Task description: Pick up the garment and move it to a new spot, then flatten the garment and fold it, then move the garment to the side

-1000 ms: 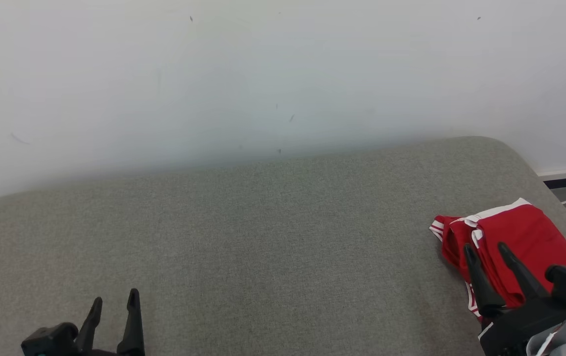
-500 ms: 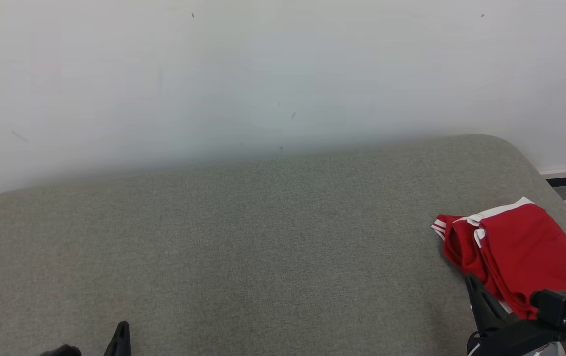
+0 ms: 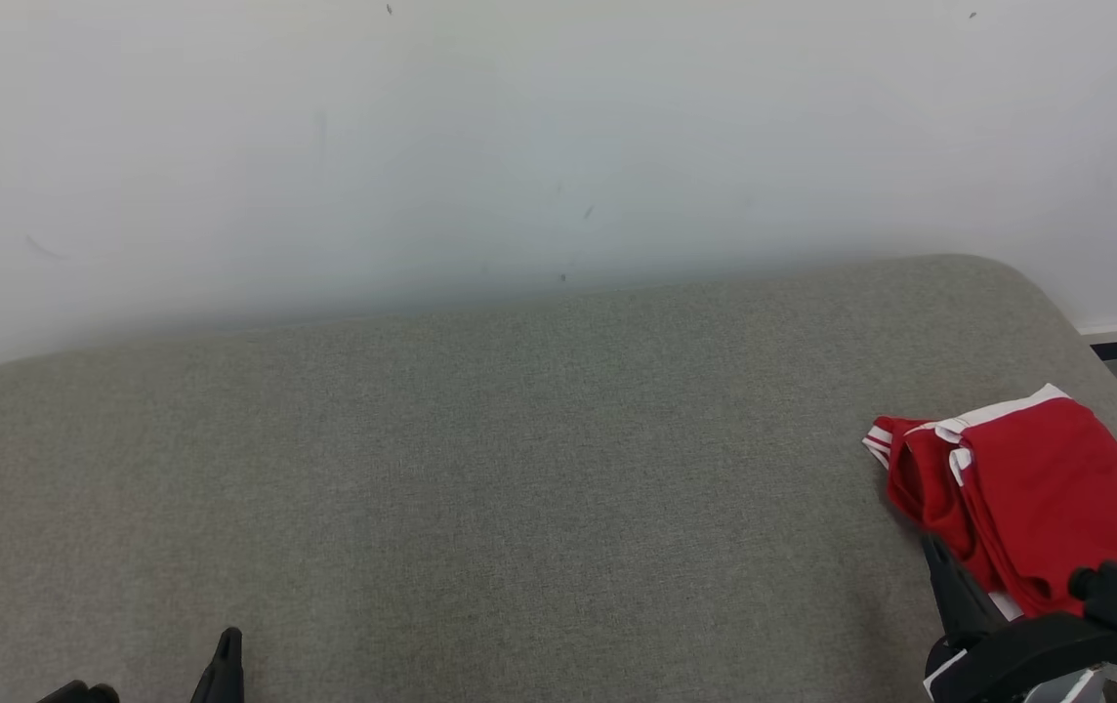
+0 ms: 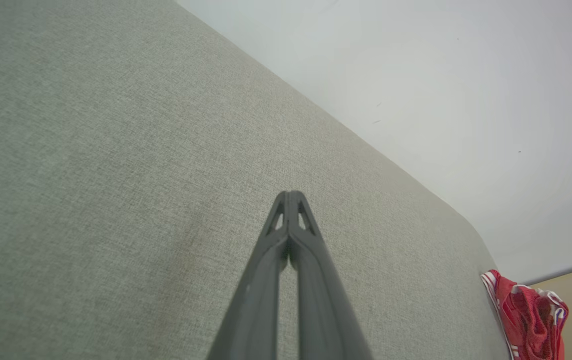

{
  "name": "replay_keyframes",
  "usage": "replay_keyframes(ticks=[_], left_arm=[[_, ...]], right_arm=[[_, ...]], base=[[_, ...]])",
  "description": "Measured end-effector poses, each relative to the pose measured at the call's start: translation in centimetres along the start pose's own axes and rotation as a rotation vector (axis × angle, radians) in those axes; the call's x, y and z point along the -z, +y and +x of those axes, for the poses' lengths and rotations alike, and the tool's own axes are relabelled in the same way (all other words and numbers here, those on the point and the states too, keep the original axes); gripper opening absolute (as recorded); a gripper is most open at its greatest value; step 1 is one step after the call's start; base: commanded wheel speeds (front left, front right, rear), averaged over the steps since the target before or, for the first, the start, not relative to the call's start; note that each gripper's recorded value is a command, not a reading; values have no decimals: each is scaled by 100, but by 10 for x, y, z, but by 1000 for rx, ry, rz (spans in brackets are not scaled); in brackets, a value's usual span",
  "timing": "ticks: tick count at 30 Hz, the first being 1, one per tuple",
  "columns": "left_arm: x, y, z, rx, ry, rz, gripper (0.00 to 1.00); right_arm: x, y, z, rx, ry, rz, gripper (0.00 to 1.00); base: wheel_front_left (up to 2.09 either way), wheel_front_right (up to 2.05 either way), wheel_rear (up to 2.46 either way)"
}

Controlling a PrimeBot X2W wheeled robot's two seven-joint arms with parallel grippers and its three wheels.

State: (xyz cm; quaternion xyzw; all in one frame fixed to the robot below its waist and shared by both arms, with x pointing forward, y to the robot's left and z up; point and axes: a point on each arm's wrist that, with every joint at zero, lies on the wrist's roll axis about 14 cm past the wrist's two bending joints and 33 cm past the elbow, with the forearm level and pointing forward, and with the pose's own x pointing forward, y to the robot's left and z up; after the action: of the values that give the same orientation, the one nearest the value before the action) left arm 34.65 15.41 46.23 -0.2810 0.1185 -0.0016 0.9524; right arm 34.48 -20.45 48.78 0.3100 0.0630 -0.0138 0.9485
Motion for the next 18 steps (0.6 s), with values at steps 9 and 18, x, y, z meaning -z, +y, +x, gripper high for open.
replay_keyframes(ticks=[9, 18], left_arm=[[-5, 4, 5, 3, 1, -153, 0], [-2, 9, 6, -4, 15, -277, 0]], right_arm=[[-2, 1, 9, 4, 0, 139, 0], [2, -2, 12, 15, 12, 261, 0]], base=[[0, 0, 0], [0, 0, 0]])
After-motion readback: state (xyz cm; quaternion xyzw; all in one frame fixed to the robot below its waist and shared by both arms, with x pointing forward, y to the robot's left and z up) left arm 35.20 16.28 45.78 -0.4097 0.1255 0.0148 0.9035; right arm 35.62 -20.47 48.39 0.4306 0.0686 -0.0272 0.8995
